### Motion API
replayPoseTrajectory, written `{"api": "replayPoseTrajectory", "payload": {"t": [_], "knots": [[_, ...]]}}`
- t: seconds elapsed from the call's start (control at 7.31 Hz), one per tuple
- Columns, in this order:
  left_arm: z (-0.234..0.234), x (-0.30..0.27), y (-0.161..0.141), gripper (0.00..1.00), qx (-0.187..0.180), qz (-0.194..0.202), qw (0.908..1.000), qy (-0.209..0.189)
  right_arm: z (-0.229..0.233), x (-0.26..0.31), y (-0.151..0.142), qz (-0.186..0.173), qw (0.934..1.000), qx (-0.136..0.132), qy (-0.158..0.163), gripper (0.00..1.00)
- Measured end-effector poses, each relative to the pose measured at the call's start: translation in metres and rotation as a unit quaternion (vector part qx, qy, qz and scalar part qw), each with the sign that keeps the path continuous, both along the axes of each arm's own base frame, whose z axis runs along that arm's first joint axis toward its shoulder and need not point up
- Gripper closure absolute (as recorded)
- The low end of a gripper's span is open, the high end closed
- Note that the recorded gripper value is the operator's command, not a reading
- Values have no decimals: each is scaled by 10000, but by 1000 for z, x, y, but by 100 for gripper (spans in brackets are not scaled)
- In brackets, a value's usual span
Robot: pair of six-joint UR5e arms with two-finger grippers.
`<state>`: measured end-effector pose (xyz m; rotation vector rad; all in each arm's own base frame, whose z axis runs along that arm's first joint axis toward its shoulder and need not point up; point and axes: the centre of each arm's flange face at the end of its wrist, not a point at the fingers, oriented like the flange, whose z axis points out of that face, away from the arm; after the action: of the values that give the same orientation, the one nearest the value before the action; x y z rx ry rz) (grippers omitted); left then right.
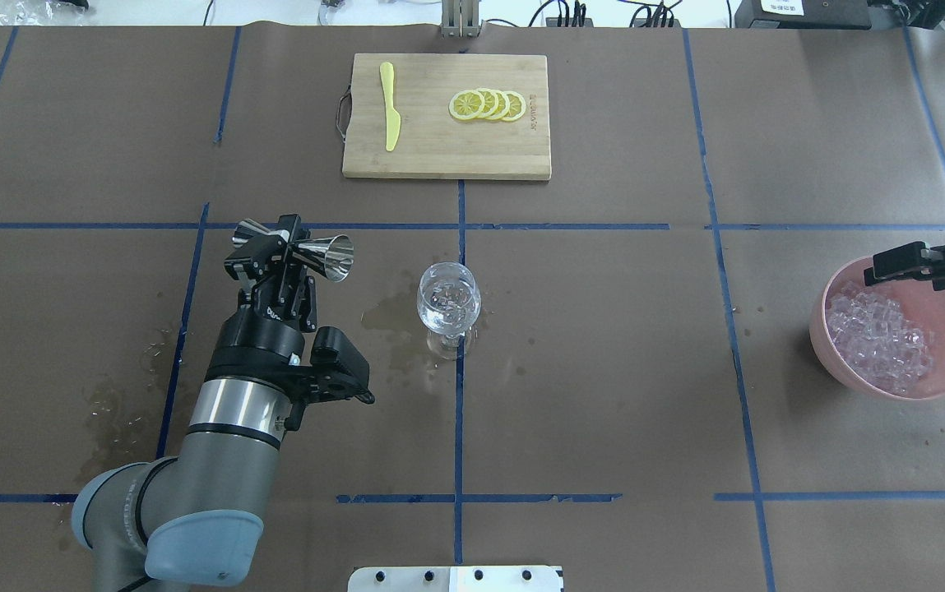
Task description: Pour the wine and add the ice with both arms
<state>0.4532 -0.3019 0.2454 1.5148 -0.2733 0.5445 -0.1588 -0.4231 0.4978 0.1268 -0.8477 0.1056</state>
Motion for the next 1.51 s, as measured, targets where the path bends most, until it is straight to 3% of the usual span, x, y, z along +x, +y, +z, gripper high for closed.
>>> {"api": "replayPoseTrajectory", "payload": {"t": [0.41, 0.68, 0.96, 1.23, 1.51], "knots": [[16, -17, 2, 100, 6, -1, 9964, 850, 0, -1, 0, -16, 10000, -3, -3, 0], [25, -14, 4, 100, -262, 274, 9819, 1856, 0, -2, 1, -24, 10000, -6, -6, 0], [32, -13, 6, 100, -561, 415, 9567, 2825, 0, -2, 1, -31, 10000, -12, -8, 0], [40, -13, 6, 100, -893, 486, 9196, 3794, 1, -3, 1, -33, 10000, -9, 7, 0], [57, -23, -1, 100, -1183, 466, 8861, 4457, 3, -4, 2, -37, 10000, -6, 47, 0]]}}
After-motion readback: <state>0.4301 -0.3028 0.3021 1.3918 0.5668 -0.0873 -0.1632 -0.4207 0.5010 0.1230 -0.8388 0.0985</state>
